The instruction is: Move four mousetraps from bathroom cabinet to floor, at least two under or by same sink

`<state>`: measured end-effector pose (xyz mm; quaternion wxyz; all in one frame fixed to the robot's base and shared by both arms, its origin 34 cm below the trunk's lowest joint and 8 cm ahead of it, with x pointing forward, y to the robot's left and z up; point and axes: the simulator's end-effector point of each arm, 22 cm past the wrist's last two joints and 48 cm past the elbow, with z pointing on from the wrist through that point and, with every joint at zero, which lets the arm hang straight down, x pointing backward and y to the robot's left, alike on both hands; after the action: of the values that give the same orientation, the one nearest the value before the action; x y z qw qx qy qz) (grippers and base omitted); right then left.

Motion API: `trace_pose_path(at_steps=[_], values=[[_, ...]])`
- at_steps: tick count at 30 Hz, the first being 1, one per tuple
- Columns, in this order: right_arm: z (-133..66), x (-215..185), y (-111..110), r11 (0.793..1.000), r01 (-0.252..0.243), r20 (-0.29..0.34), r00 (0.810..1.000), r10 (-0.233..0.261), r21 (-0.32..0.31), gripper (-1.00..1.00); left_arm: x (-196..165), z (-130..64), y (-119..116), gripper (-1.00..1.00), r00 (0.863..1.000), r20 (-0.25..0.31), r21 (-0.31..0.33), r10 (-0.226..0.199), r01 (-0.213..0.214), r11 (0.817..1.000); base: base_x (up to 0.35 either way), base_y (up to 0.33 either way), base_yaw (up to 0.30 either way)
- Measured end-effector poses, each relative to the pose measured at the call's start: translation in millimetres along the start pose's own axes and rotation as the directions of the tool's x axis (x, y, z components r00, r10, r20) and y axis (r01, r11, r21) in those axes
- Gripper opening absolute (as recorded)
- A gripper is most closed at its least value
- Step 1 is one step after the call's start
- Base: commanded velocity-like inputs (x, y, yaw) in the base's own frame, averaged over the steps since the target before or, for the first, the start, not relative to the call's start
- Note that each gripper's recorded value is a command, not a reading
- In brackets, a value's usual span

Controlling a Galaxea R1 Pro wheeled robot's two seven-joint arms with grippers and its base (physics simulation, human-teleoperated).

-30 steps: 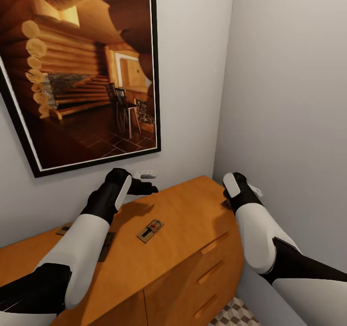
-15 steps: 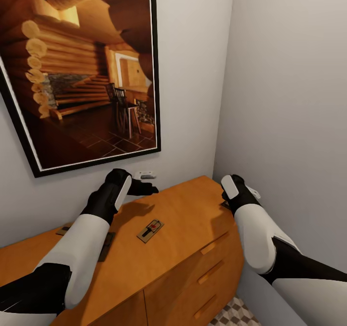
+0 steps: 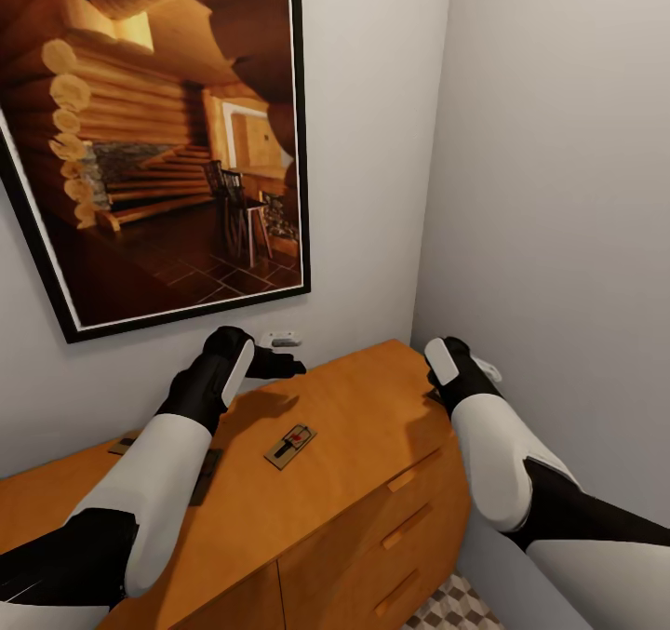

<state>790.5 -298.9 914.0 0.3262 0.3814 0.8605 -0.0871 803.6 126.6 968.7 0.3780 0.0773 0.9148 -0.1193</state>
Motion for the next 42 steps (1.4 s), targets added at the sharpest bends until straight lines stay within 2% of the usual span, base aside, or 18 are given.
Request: trace_pose_path(at_steps=[12,42], values=[[-4.7,-6.4,4.4,0.999,0.041,0.038,0.998,-0.042,0.004,1.00,0.2,0.2,-0.9,1.00,1.000,0.000,0.002,0.000,0.000,1.000,0.000,0.000,0.000],[-5.5,-7.3,6.3,0.999,0.051,0.044,0.998,-0.051,0.000,1.00,0.0,0.2,-2.1,1.00,1.000,0.000,0.006,-0.001,0.001,1.000,0.000,0.020,0.000]])
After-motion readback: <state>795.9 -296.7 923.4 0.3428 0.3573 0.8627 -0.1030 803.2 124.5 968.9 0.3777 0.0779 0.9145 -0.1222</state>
